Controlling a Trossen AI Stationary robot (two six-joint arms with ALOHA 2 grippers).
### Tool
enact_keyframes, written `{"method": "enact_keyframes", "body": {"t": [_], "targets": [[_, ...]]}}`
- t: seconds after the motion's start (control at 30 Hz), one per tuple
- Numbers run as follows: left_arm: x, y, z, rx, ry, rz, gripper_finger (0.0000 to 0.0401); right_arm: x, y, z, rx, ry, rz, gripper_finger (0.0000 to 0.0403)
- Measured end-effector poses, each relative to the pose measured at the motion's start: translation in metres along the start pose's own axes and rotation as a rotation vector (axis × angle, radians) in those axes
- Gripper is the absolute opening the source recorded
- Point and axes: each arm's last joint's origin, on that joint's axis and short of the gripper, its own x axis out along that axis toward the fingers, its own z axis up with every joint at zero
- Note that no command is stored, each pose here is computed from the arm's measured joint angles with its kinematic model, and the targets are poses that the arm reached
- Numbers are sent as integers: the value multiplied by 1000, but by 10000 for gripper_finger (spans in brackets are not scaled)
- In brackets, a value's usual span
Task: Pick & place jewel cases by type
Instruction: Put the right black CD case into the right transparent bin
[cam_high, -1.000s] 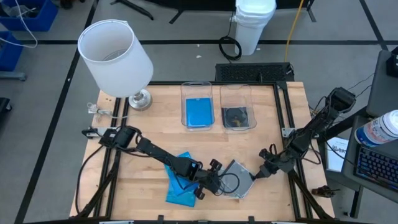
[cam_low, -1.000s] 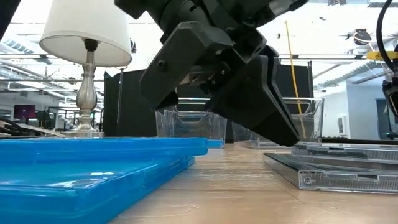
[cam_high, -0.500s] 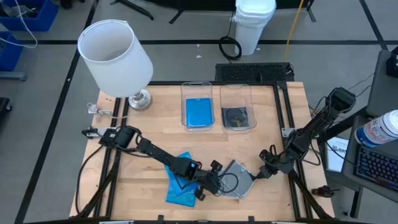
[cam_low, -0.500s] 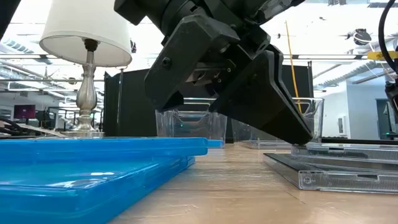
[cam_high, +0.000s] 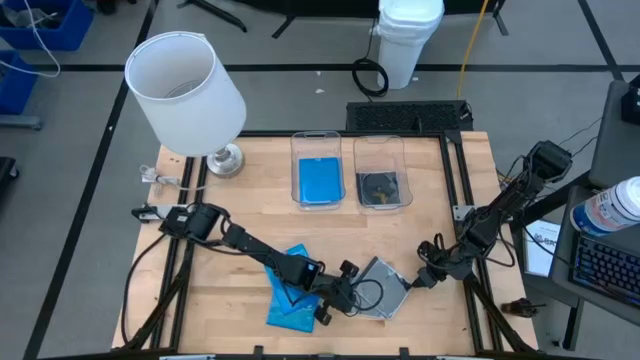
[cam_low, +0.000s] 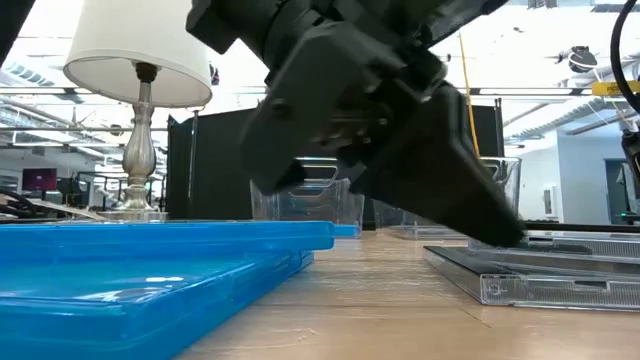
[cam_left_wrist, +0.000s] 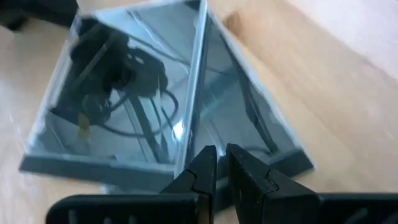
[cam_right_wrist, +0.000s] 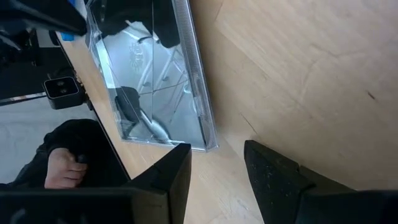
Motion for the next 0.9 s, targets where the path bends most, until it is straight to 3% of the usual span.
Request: {"method": "enact_keyframes", "body": {"t": [0.9], "targets": [[15,11,-9,10,-34,33,46,0,0,1,-1,-25,5,146]]}}
